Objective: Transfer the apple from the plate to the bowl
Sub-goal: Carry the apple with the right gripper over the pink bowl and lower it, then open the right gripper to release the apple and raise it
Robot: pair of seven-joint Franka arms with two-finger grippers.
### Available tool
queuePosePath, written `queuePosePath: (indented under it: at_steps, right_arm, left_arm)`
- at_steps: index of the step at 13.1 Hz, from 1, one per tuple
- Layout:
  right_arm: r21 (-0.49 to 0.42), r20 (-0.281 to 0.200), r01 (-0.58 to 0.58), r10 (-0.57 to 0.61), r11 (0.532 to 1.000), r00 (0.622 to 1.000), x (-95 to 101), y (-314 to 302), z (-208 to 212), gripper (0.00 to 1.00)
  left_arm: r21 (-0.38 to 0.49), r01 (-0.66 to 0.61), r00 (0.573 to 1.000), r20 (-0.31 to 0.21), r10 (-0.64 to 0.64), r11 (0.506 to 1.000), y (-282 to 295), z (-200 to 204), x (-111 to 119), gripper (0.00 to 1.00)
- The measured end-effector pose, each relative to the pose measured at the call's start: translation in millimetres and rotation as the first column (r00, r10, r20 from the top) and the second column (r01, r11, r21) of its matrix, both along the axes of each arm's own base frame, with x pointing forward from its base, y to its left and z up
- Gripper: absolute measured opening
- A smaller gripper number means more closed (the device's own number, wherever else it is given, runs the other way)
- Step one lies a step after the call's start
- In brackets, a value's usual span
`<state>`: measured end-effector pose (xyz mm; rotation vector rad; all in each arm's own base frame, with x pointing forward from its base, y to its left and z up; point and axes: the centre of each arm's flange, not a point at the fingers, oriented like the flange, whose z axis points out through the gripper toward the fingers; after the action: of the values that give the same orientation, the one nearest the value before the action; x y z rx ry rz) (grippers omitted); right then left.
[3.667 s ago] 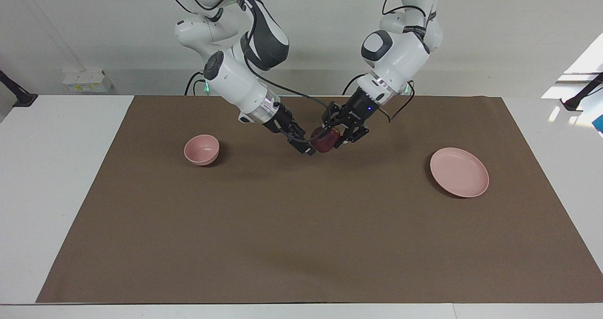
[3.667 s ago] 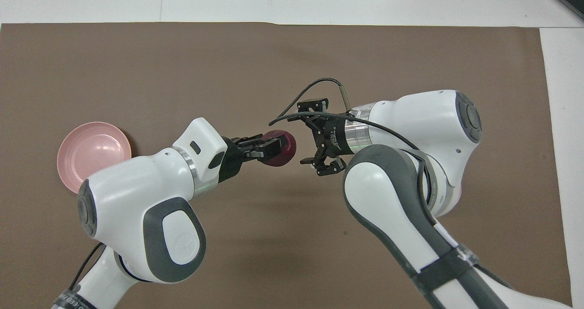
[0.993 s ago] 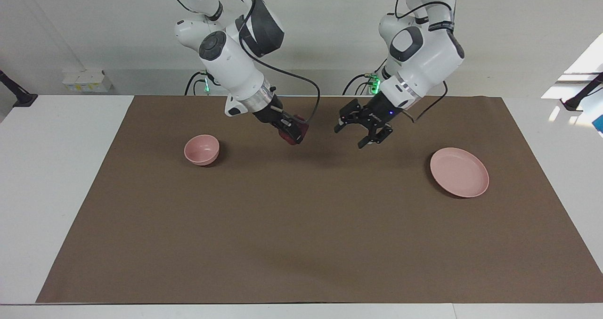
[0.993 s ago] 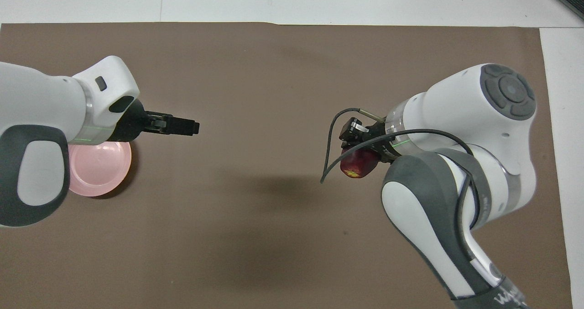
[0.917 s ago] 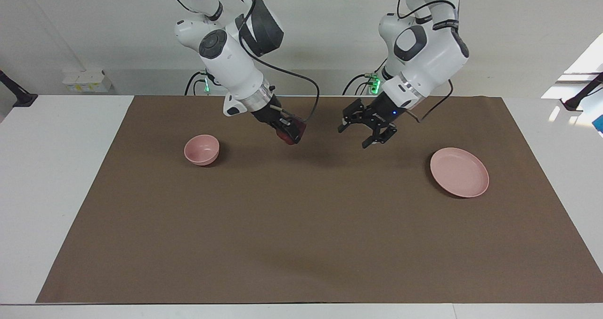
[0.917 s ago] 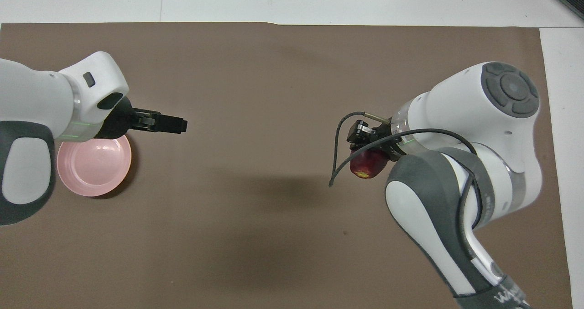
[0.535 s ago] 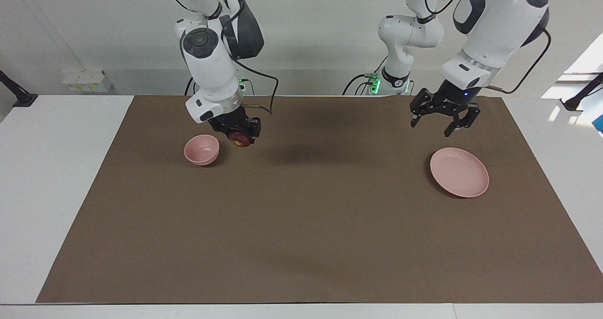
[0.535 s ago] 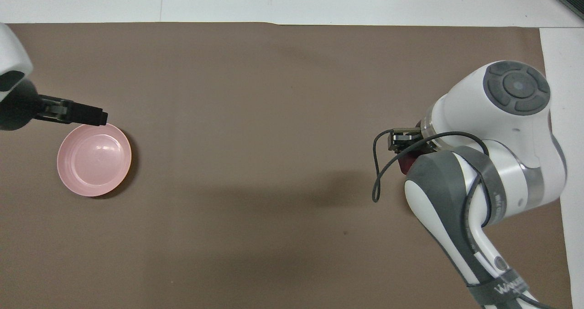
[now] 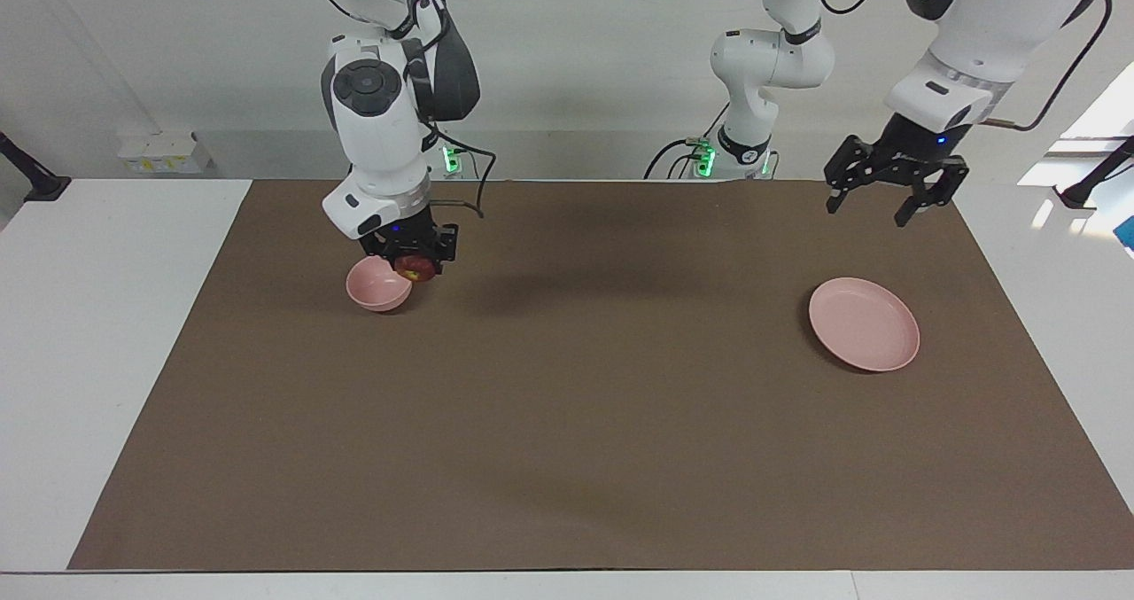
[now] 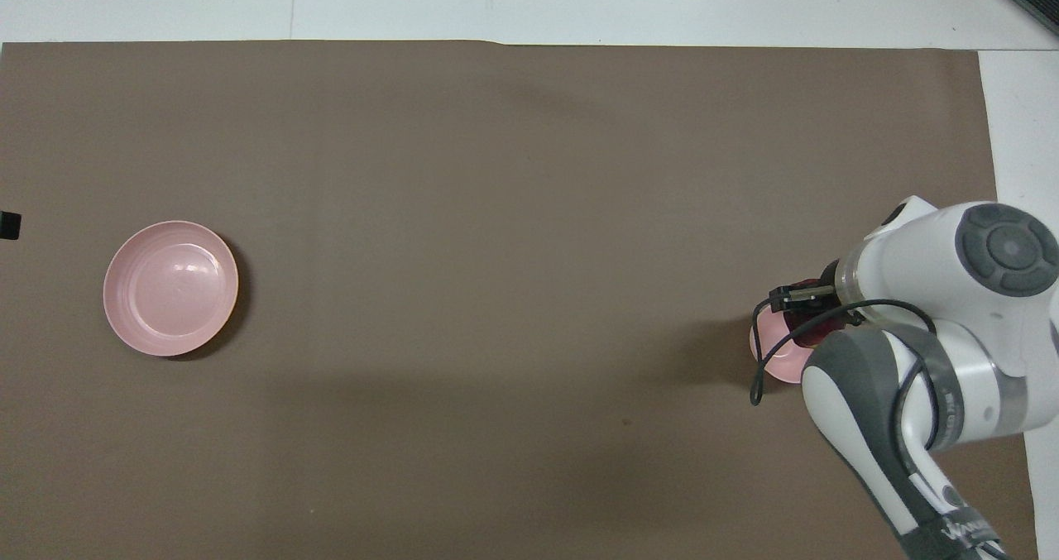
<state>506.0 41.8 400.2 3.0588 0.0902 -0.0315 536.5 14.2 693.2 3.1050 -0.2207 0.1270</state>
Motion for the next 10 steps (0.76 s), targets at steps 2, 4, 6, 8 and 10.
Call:
queuePosePath:
  at_steps: [2,4,6,8,10]
  right_arm:
    - [0.006,0.008,-0.003,0.003,1.000,1.000,-16.2,-3,-28,0.68]
    - [0.015,0.035,0.002,-0.002,1.000,0.999,-27.8,-8,-55,0.68]
    - [0.018,0.034,0.007,-0.008,1.000,0.999,-34.1,-12,-72,0.68]
    - [0.018,0.043,0.007,-0.008,1.000,0.999,-30.6,-12,-69,0.88]
    - [0.015,0.048,0.013,-0.013,1.000,0.999,-18.1,-13,-50,0.99]
  left_arm:
    - [0.000,0.011,1.000,-0.020,-0.011,1.000,-5,-7,0,1.00]
    - [0.000,0.021,0.999,-0.035,-0.021,1.000,-9,-15,4,1.00]
    - [0.001,0.024,0.999,-0.049,-0.024,1.000,-9,-22,7,1.00]
    - [0.001,0.021,0.998,-0.063,-0.021,1.000,-7,-28,8,1.00]
    - [0.000,0.016,0.997,-0.074,-0.016,1.000,-4,-32,7,1.00]
